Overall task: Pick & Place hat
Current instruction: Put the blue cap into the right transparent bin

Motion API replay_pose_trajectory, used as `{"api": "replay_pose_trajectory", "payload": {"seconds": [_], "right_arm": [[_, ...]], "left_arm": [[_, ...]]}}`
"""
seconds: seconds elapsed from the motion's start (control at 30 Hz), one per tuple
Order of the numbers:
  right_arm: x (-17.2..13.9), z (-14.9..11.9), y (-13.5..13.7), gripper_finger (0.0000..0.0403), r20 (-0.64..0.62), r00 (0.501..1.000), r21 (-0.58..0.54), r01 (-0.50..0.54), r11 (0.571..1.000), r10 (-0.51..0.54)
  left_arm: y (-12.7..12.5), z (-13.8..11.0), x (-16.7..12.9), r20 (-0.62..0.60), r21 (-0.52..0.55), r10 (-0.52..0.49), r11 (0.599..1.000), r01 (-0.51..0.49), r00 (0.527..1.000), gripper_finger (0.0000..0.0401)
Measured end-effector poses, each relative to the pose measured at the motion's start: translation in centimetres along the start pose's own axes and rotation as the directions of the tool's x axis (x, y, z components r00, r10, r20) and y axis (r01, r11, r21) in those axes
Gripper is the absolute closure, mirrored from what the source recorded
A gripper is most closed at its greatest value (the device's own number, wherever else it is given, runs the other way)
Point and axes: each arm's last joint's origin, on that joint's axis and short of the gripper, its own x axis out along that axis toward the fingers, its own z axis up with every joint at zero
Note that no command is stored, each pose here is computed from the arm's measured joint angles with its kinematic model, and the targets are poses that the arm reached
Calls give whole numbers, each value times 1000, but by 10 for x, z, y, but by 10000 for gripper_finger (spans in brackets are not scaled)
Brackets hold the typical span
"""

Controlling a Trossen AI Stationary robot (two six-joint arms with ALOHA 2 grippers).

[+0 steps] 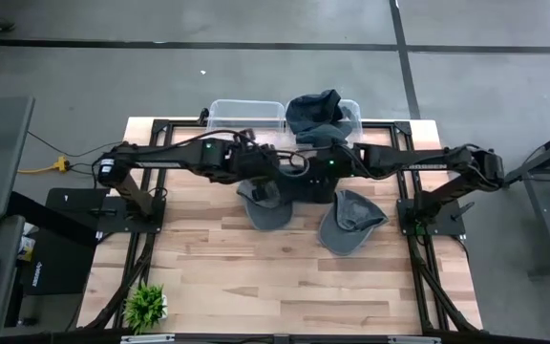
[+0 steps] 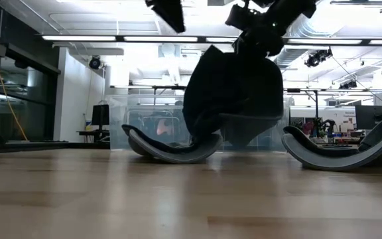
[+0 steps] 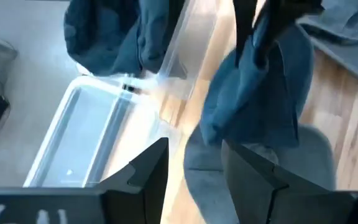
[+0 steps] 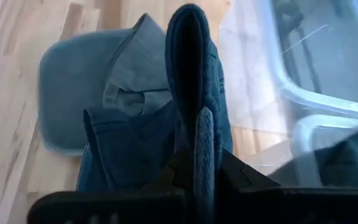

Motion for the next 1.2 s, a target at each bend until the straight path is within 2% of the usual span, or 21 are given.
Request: {"api": "replay_pose_trajectory", "payload": {"seconds": [0.07, 0.13, 0.2, 0.37, 0.47, 0.57, 0.77, 0.87, 1.0, 1.2], "right_arm": [[-7, -1, -1, 391, 18, 1000, 5, 14, 1000, -14], [-14, -4, -1, 391, 43, 999, 19, 27, 999, -28], [-24, -9, 0, 391, 68, 996, 37, 52, 998, -55], [-49, -38, 6, 391, 112, 989, 93, 89, 992, -99], [-61, -56, 14, 391, 204, 971, 128, 103, 986, -128], [-73, -72, 21, 391, 321, 931, 150, 133, 980, -176], [-86, -91, 34, 391, 535, 807, 158, 195, 968, -250], [-89, -95, 37, 391, 576, 760, 164, 253, 953, -301], [-91, -91, 39, 391, 640, 704, 134, 294, 946, -309], [-97, -81, 41, 392, 724, 606, 101, 381, 919, -331]], "left_arm": [[3, -8, -10, -14, -2, -6, 1000, 6, 1000, 256], [3, -7, -12, 24, -32, 16, 999, -15, 1000, 258], [0, -15, -12, -5, -19, 38, 999, -38, 999, 258], [-6, -24, -7, 26, -34, 42, 999, -41, 999, 259], [-11, -29, -1, 52, -48, 28, 999, -25, 998, 259], [-18, -29, 9, 98, -56, 23, 998, -18, 995, 259], [-21, -22, 11, 206, -99, -1, 995, 22, 978, 259], [-24, -18, 15, 249, -118, 7, 993, 23, 969, 259], [-21, -6, 10, 353, -160, 61, 987, -4, 934, 259], [-11, 6, 9, 432, -127, 147, 987, -102, 890, 259]]}}
